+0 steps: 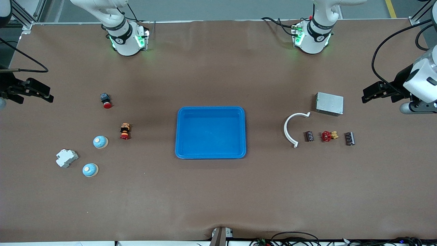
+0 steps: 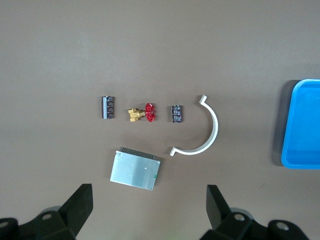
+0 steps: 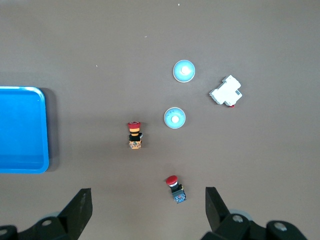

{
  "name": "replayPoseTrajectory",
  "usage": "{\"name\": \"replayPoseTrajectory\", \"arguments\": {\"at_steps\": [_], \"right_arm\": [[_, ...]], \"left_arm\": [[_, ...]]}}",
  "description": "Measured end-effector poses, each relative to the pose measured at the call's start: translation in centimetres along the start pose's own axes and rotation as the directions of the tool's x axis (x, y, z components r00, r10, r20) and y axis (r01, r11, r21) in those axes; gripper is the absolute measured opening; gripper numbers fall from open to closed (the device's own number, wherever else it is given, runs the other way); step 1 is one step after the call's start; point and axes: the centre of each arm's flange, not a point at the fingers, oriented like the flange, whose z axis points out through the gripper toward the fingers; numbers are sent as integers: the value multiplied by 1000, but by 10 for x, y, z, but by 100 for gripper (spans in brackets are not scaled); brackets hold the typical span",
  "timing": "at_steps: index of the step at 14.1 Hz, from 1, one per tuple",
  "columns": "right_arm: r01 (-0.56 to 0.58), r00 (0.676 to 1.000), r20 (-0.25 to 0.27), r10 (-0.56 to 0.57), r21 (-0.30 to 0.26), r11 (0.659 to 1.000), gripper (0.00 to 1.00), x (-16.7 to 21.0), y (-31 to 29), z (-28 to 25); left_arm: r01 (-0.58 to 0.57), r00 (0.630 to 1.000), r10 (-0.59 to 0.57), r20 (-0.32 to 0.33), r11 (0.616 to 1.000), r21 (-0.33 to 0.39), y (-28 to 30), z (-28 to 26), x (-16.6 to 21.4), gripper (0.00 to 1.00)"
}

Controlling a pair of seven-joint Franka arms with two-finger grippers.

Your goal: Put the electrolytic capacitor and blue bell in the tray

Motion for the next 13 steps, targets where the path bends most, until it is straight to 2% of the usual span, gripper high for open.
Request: {"name": "replayPoseTrajectory", "arguments": {"at_steps": [13], "right_arm": [[3, 1000, -3, -3, 0, 1000, 100, 0, -2, 0]], "left_arm": [[12, 1000, -12, 11, 1000, 1, -7, 5, 3, 100]]}}
